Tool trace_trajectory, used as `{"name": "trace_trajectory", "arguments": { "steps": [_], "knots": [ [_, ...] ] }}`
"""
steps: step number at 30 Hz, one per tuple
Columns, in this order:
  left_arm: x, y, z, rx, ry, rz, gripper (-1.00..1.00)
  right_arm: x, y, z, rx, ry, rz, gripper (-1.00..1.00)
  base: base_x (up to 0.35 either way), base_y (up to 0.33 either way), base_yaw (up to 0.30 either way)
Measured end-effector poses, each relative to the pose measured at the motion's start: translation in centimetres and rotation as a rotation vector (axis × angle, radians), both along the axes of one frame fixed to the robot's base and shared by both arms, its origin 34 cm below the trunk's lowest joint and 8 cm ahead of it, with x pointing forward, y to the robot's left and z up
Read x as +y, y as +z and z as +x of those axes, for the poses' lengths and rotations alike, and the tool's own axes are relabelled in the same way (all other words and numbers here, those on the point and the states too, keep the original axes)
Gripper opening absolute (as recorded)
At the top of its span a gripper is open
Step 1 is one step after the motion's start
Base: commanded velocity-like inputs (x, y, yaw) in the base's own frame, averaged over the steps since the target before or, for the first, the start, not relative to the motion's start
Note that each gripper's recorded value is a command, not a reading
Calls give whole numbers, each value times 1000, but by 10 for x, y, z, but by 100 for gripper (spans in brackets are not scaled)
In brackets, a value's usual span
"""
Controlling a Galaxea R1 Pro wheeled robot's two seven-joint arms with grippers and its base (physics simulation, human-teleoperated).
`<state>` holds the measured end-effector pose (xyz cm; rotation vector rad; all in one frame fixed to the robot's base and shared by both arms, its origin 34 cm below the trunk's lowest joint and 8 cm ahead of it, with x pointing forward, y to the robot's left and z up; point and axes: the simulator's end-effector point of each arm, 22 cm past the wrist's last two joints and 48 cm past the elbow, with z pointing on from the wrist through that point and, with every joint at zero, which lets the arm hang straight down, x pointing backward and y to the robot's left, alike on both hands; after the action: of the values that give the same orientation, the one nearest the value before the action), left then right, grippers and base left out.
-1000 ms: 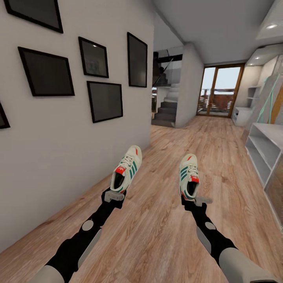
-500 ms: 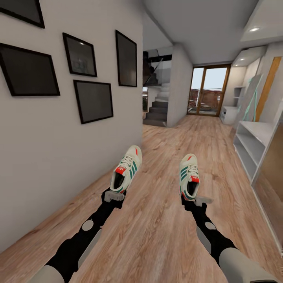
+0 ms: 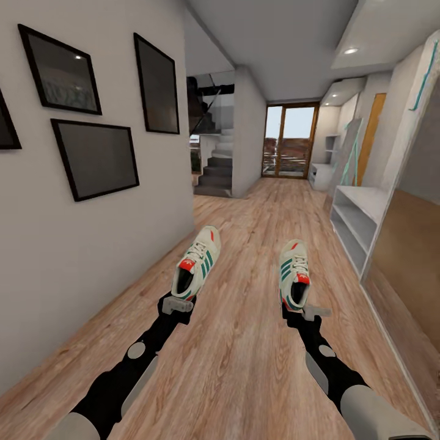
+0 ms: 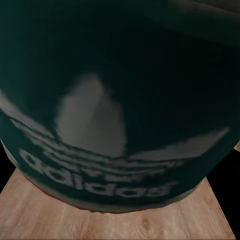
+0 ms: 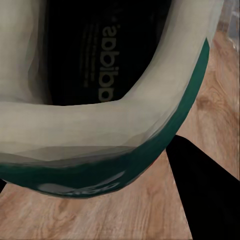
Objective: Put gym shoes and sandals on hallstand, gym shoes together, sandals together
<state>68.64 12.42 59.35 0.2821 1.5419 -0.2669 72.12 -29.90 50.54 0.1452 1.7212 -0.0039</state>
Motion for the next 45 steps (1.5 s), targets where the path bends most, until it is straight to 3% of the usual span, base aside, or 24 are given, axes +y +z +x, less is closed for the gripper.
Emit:
{"name": "trace_trajectory", "arguments": {
  "steps": [18,25,28,35,45],
  "knots": [
    [-9,2,0,5,2,-27,-100,0,1,0,-1,1,-2,-100,344,0,-33],
    [-2,3,2,36,28,-130,-100,2,1,0,-1,5,-5,-100,345,0,-100],
    [0,3,2,42,33,-148,-100,2,1,0,-1,5,-4,-100,346,0,-264],
    [2,2,3,46,35,-157,-100,2,0,0,0,5,-5,-100,346,0,-239],
    [2,1,3,47,36,-157,-100,2,-2,0,4,7,-4,-100,346,0,-26]
  ]
}}
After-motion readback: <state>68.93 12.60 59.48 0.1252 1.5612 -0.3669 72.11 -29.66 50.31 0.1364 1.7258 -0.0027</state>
